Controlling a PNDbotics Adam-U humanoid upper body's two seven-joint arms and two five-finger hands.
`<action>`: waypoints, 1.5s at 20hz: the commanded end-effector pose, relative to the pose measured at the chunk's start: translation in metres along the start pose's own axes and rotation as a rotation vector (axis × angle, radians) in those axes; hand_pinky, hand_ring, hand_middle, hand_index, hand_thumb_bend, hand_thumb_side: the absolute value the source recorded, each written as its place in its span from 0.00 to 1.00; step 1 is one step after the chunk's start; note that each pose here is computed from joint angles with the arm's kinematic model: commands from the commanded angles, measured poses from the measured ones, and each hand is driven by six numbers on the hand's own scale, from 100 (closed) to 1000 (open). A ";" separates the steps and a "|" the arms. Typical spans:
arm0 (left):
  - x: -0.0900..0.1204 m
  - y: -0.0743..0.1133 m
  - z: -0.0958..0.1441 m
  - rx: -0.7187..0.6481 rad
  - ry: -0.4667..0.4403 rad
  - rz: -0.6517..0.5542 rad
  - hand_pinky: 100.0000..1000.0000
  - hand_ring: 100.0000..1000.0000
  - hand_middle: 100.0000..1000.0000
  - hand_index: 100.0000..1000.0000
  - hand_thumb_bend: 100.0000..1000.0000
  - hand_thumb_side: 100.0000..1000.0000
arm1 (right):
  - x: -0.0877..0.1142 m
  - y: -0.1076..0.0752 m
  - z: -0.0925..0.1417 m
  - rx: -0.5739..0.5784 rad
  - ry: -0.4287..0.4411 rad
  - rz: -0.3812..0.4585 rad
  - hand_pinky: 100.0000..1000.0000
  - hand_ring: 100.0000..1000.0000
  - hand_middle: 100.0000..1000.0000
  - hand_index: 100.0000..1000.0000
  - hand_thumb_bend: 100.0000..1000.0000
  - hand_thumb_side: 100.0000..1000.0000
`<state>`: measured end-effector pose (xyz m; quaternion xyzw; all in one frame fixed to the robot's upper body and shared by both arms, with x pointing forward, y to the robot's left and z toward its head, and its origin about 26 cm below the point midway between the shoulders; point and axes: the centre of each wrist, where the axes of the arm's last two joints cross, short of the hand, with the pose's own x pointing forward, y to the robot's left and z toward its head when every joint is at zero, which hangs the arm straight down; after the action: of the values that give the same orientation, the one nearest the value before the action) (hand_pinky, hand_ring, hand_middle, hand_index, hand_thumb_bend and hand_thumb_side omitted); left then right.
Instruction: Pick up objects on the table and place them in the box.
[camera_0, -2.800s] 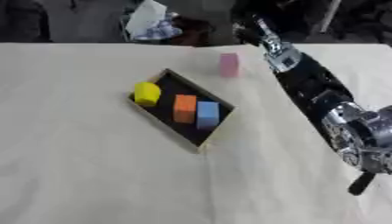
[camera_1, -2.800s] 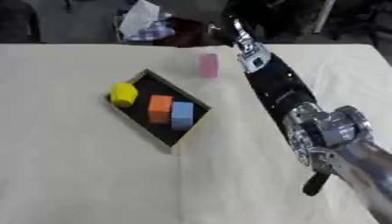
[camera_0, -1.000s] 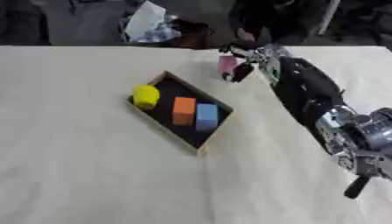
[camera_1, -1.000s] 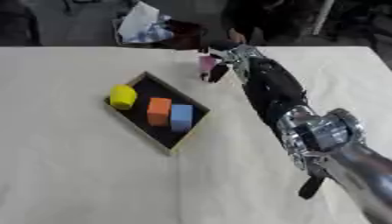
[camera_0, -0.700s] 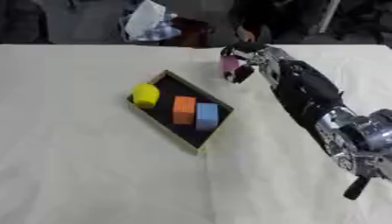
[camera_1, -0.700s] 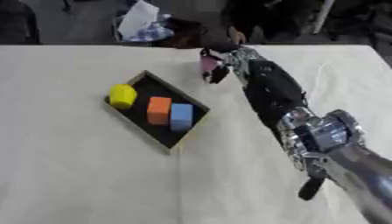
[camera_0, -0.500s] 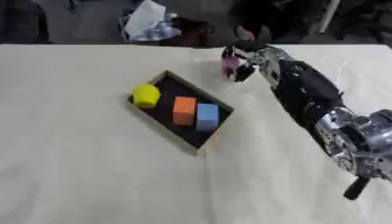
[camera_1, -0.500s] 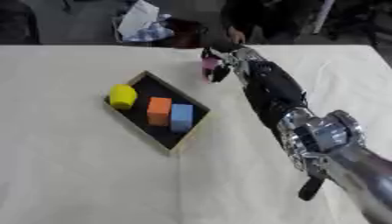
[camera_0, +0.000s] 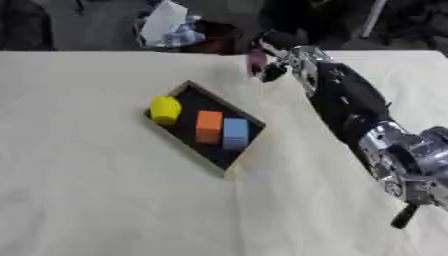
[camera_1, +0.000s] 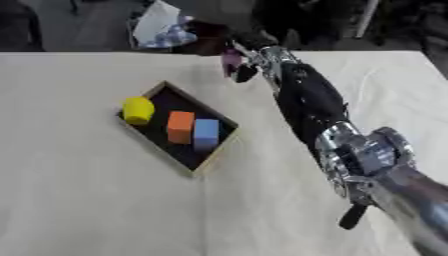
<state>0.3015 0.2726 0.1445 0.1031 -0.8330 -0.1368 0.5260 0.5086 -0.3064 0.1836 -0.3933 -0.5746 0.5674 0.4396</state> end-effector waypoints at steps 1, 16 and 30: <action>0.005 0.004 -0.002 0.007 -0.021 -0.012 0.71 0.53 0.58 0.72 0.26 0.56 | 0.017 -0.032 -0.006 -0.054 -0.128 -0.026 0.83 0.82 0.60 0.77 0.00 0.00; 0.005 0.005 -0.002 0.008 -0.025 -0.011 0.70 0.53 0.58 0.72 0.26 0.56 | 0.098 0.000 -0.023 0.151 -0.486 -0.002 0.83 0.83 0.64 0.80 0.00 0.10; 0.005 0.005 -0.001 0.013 -0.021 -0.010 0.70 0.54 0.59 0.72 0.26 0.56 | 0.104 0.003 -0.024 0.196 -0.528 0.103 0.86 0.90 0.93 1.00 0.13 0.34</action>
<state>0.3014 0.2728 0.1443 0.1024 -0.8334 -0.1370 0.5255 0.4977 -0.1964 0.1675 -0.1922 -0.5814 0.7336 0.2947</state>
